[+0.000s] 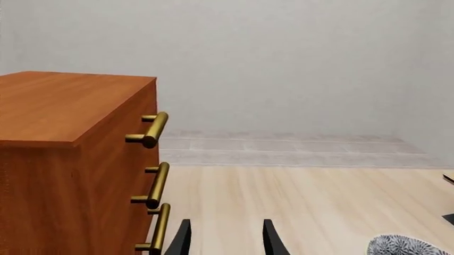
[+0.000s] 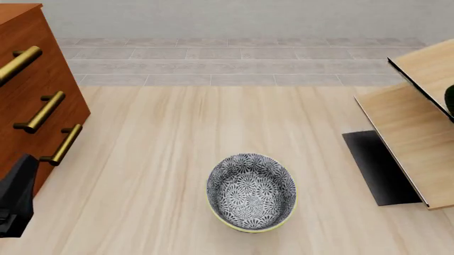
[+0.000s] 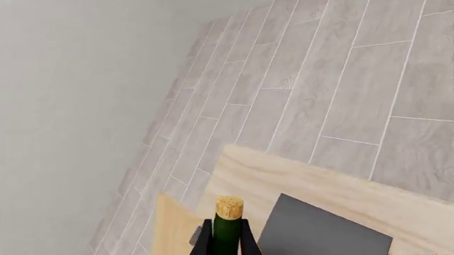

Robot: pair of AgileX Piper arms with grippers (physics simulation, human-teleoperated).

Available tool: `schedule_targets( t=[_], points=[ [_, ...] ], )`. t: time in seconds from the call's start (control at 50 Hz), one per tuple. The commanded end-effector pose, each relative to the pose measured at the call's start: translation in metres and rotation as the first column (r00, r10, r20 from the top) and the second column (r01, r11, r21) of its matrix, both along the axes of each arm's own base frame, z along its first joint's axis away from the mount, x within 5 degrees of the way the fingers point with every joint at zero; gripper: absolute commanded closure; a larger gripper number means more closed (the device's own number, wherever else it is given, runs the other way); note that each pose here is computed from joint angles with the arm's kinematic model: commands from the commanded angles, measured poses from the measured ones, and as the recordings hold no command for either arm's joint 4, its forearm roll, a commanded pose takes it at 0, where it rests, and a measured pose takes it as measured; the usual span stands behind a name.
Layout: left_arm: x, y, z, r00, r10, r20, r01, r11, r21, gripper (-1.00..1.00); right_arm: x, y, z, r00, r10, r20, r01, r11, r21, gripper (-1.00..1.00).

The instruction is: Put the wine bottle on the wine rack.

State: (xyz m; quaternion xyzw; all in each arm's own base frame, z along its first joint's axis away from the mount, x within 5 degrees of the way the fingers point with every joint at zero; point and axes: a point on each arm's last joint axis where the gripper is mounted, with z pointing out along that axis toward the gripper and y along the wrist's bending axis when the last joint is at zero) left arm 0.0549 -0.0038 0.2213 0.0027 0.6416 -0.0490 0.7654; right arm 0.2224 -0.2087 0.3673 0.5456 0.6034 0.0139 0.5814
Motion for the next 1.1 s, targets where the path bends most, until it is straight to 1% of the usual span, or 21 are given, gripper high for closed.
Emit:
schedule_targets(
  t=[0.02,0.22,0.58,0.6,0.62,0.64,0.78,1.1],
  points=[
    [0.000,0.000,0.000,1.000,0.005,-0.002,-0.005,1.000,0.001,-1.00,0.004,-0.007,-0.031,0.971,0.032,-0.236,-0.057,0.993,-0.104,1.00],
    [0.000,0.001,0.000,1.000,0.010,-0.004,-0.010,1.000,0.001,-1.00,0.008,-0.010,-0.040,0.969,0.037,-0.243,-0.061,0.994,-0.095,1.00],
    [0.000,0.000,0.000,1.000,0.008,-0.005,-0.008,1.000,0.000,-1.00,0.009,0.000,-0.036,0.976,0.050,-0.211,-0.069,0.994,-0.085,1.00],
    [0.000,0.000,0.000,1.000,0.008,-0.003,-0.008,1.000,0.001,-1.00,0.009,0.001,-0.036,0.976,0.052,-0.211,-0.071,0.994,-0.084,-1.00],
    [0.000,0.000,0.000,1.000,0.009,-0.002,-0.009,1.000,0.001,-1.00,0.011,0.005,-0.036,0.977,0.062,-0.202,-0.080,0.994,-0.080,-1.00],
    [0.000,0.001,0.000,1.000,0.010,-0.002,-0.010,1.000,-0.001,-1.00,0.010,0.003,-0.035,0.976,0.061,-0.211,-0.080,0.993,-0.085,-1.00],
    [0.000,0.001,0.000,1.000,0.010,-0.002,-0.010,1.000,0.001,-1.00,0.012,0.008,-0.033,0.976,0.073,-0.204,-0.091,0.992,-0.084,-1.00],
    [0.000,0.001,0.000,1.000,0.010,-0.001,-0.010,1.000,-0.001,-1.00,0.010,0.010,-0.024,0.979,0.069,-0.192,-0.088,0.992,-0.089,-1.00]
  ],
)
